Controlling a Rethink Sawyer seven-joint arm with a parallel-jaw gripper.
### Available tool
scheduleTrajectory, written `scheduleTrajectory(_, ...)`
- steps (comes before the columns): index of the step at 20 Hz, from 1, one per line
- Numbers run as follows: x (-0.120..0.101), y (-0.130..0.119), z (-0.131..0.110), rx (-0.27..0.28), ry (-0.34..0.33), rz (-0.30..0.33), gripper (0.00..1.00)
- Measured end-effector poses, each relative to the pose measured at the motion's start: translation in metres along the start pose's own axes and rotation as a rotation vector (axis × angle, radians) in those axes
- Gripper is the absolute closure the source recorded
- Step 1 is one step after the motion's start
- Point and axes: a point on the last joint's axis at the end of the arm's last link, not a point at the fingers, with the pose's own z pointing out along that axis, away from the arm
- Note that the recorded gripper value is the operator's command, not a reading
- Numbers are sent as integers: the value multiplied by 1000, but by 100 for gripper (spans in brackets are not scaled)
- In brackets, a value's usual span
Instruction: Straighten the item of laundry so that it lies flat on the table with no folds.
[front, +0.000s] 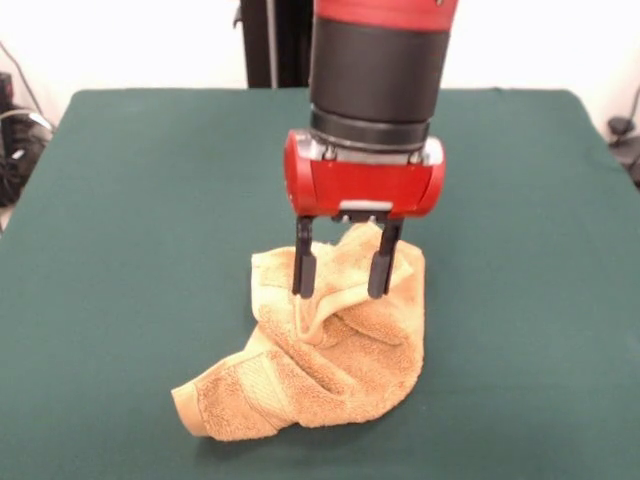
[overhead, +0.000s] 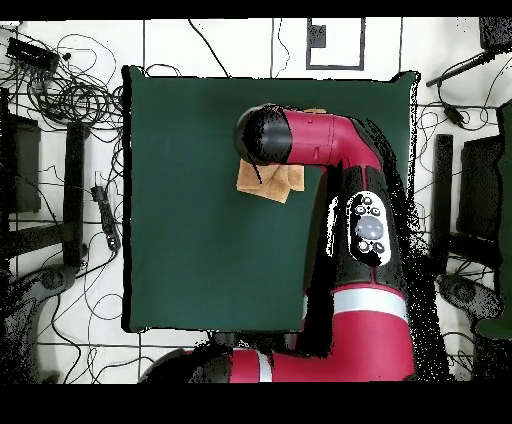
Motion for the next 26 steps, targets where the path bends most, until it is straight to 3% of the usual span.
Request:
scheduleTrajectory(6, -11, -1, -14, -6, -20, 19, 0)
scheduleTrajectory(16, -9, -3, -10, -19, -13, 41, 0)
scheduleTrajectory(26, 3, -26, 1, -30, 14, 98, 0)
